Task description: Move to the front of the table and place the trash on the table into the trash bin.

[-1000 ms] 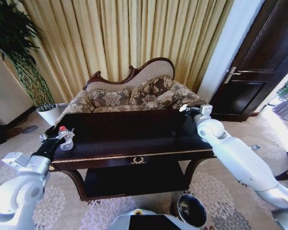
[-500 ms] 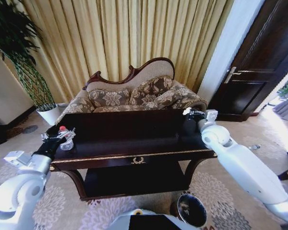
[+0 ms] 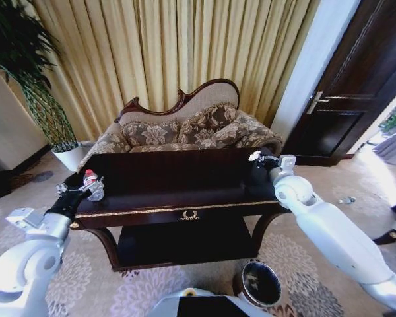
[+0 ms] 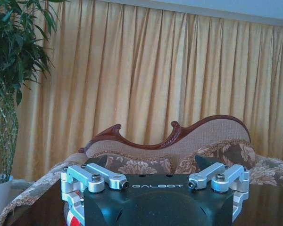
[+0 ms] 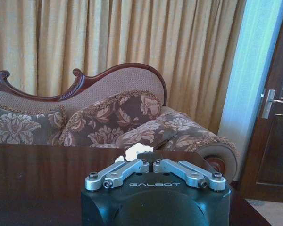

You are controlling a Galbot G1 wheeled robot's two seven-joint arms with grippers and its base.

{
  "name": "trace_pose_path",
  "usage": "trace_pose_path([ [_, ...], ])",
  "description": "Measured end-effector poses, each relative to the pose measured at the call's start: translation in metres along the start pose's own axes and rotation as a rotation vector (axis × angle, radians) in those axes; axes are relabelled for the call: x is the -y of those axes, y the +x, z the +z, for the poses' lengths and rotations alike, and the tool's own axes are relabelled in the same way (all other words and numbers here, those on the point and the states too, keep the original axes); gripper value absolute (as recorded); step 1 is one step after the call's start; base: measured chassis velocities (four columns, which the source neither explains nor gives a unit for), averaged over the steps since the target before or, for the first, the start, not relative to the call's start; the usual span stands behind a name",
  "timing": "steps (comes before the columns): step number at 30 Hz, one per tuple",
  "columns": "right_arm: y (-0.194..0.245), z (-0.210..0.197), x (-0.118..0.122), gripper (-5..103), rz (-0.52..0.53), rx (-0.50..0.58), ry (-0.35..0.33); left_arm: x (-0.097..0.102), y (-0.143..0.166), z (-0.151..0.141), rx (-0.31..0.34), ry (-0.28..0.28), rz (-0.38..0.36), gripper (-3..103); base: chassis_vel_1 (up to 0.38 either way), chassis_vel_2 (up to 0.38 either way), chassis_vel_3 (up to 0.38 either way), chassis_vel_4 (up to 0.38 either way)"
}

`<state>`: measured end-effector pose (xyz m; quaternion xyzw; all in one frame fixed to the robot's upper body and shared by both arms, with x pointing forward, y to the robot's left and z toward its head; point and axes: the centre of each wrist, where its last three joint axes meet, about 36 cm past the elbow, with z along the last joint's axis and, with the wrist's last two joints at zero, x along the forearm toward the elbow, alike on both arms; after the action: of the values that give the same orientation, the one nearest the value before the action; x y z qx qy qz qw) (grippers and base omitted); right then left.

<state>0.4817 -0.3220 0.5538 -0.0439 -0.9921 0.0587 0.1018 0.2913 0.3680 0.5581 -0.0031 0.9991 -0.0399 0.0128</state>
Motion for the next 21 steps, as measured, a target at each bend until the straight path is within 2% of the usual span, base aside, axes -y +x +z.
trace_pose_path([
  [21,-0.0015,0.0033,0.0103,0,0.015,-0.005,-0.012,0.003,0.0012,-0.0005,0.001,0.001,0.009,100,0.084,-0.08,-0.084,0.086],
])
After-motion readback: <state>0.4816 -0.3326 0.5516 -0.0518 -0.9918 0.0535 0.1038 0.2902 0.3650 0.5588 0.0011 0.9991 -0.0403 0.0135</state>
